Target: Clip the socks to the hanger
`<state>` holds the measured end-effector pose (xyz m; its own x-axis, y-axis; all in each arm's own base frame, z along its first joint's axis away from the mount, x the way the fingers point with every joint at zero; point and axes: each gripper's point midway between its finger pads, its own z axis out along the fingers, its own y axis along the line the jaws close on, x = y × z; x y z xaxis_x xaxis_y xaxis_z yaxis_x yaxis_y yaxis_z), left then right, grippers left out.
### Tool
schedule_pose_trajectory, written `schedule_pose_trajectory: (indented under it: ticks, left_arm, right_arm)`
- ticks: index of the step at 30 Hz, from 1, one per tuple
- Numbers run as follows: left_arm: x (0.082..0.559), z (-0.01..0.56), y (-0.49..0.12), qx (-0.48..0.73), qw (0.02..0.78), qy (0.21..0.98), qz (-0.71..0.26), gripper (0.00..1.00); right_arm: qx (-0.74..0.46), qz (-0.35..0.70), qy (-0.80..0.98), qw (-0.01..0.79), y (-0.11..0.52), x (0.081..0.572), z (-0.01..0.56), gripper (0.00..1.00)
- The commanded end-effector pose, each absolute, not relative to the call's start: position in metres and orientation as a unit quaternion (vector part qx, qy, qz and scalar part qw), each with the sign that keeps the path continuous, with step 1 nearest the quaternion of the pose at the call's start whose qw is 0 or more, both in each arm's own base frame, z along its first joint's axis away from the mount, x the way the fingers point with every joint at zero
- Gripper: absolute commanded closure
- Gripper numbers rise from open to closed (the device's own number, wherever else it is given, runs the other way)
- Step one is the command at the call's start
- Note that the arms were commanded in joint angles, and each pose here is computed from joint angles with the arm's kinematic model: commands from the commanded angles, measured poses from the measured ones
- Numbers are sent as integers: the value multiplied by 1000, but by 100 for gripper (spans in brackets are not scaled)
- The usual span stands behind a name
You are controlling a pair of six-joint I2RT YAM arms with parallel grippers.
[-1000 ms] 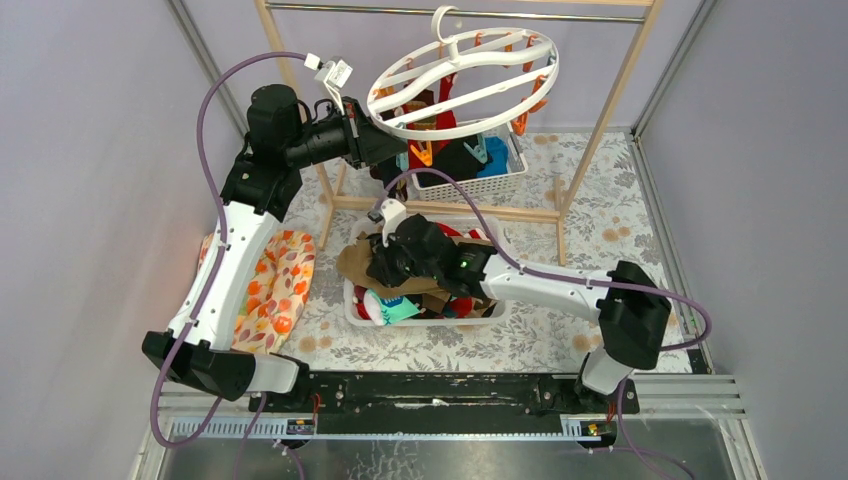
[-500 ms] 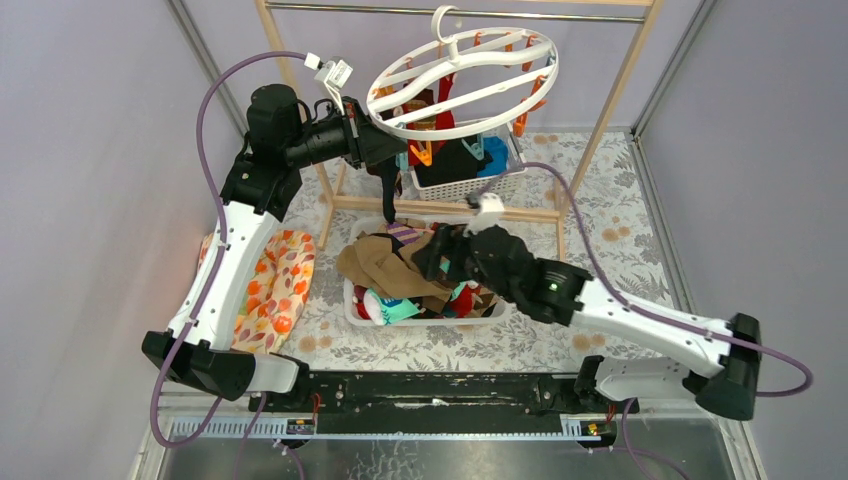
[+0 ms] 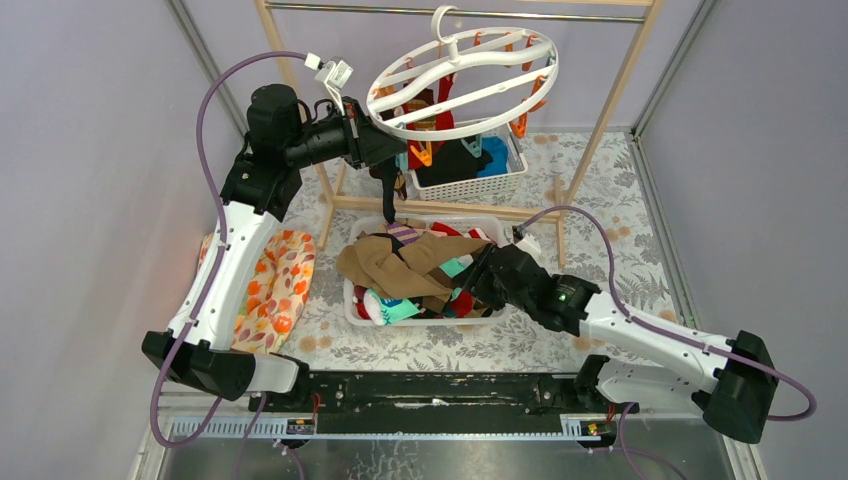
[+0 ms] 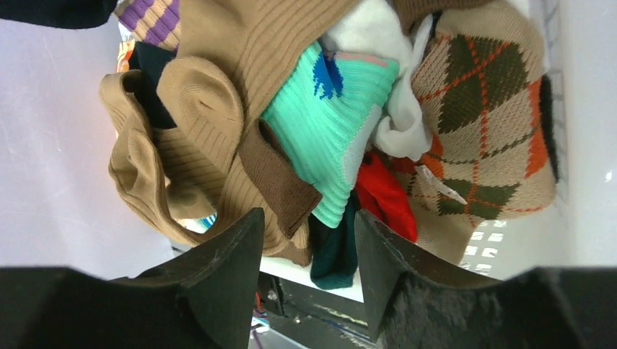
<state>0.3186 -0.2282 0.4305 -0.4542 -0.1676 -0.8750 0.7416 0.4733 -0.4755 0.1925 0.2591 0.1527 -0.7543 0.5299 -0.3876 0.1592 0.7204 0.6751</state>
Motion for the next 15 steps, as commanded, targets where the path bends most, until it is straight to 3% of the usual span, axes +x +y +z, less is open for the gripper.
schedule_pose_trajectory:
  ticks: [1, 15]
  left_arm:
    - [306, 445, -229, 226, 493, 694, -474, 100]
    - [305, 445, -229, 227, 493, 693, -474, 100]
  right_arm:
    - [229, 385, 857, 254, 283, 198, 165, 46]
    - [246, 408, 848, 233, 298, 203, 159, 60]
